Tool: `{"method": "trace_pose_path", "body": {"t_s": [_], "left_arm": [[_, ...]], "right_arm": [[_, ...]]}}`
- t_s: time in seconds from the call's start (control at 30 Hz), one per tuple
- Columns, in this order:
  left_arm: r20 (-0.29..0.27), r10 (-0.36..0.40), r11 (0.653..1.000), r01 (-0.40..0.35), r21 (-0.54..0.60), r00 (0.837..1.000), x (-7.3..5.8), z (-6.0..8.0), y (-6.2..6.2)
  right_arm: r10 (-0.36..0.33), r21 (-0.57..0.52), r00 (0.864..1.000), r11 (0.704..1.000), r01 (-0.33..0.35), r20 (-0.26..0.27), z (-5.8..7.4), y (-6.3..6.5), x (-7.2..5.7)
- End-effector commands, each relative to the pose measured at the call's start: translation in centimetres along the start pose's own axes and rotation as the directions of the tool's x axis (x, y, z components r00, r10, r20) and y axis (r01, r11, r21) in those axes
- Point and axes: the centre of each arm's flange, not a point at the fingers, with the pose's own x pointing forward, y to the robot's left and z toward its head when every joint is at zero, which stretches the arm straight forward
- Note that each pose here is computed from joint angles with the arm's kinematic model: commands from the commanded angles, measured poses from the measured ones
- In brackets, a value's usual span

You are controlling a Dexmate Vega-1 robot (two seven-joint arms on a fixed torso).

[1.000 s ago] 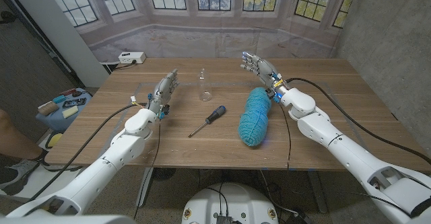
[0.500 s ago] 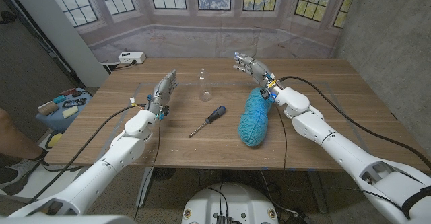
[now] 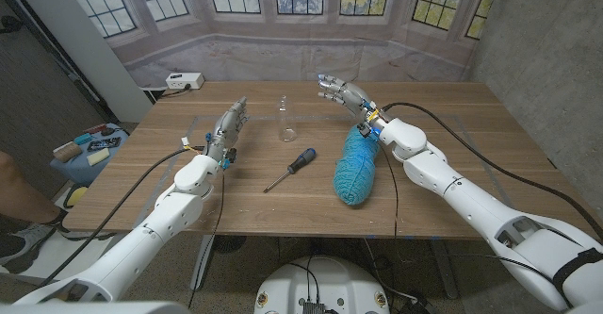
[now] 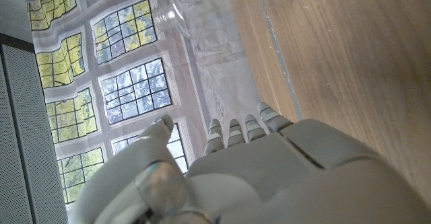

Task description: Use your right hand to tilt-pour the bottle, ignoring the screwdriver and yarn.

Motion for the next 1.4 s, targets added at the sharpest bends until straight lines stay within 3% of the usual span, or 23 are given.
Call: {"method": "trace_pose_path", "body": {"t_s": [0.03,0.4,1.4], "left_arm": [[0.010,0.000,1.000,0.000,-0.018,1.000,0.3,-0.3,0.1],[0.015,0.001,0.999,0.000,-0.032,1.000,0.6,-0.6,-0.1],[0.003,-0.002,1.000,0.002,-0.022,1.000,0.3,-0.1,-0.4]], "right_arm": [[0.088,-0.038,0.996,0.995,-0.089,-0.029,0.2,0.6,2.5],[0.163,-0.044,0.986,0.985,-0.165,-0.046,-0.3,1.3,3.9],[0.261,-0.052,0.965,0.963,-0.263,-0.039,-1.8,0.9,6.8]]}}
